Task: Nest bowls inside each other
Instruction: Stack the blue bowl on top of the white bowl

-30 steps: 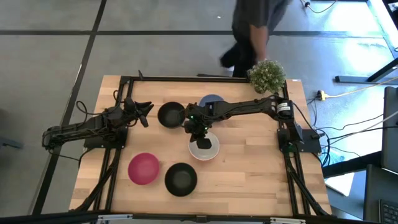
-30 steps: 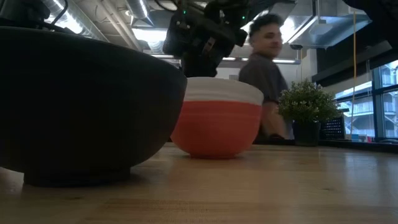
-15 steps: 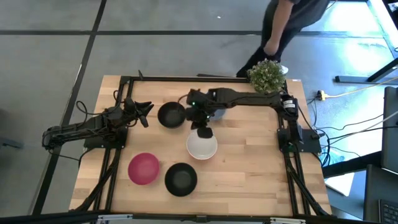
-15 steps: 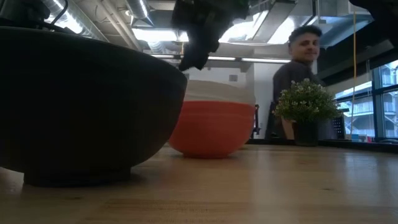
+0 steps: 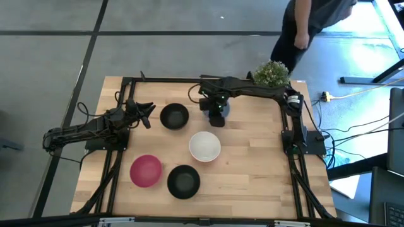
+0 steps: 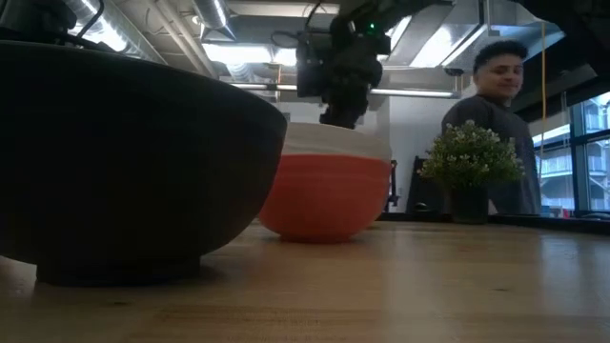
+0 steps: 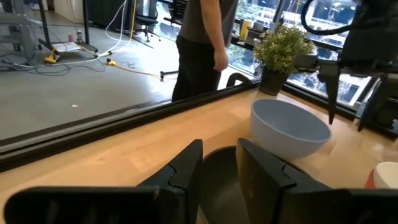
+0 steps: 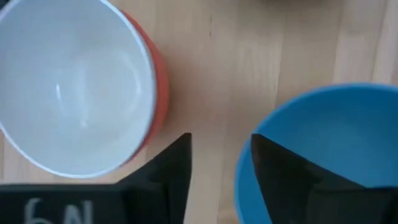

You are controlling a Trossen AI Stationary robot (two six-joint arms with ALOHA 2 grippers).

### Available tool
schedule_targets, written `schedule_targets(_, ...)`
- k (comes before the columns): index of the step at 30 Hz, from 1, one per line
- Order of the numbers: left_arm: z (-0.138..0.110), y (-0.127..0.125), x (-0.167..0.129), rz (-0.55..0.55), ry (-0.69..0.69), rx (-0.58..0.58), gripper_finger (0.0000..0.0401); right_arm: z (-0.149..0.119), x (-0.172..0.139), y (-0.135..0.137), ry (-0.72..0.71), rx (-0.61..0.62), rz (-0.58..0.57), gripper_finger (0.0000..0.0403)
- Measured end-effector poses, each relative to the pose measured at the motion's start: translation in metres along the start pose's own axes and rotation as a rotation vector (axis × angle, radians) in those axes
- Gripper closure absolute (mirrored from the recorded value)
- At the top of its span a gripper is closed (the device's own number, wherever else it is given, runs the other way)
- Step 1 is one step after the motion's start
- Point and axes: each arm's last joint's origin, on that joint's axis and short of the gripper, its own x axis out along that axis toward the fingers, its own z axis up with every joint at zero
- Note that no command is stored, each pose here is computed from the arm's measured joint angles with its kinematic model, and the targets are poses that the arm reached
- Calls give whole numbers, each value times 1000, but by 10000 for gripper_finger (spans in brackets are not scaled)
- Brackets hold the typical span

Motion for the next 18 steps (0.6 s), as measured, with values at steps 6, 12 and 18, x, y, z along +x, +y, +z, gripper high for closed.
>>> schedule_targets(6, 0, 0, 0, 1, 0, 0, 308, -18, 18, -14, 29, 42, 28, 202)
schedule_targets(12, 0, 1, 0, 19, -6, 0, 308, -27, 35, -17, 20, 34, 35, 203)
schedule_targets(18, 0, 1, 0, 22, -7, 2, 308, -32, 45, -19, 5, 29, 27, 224)
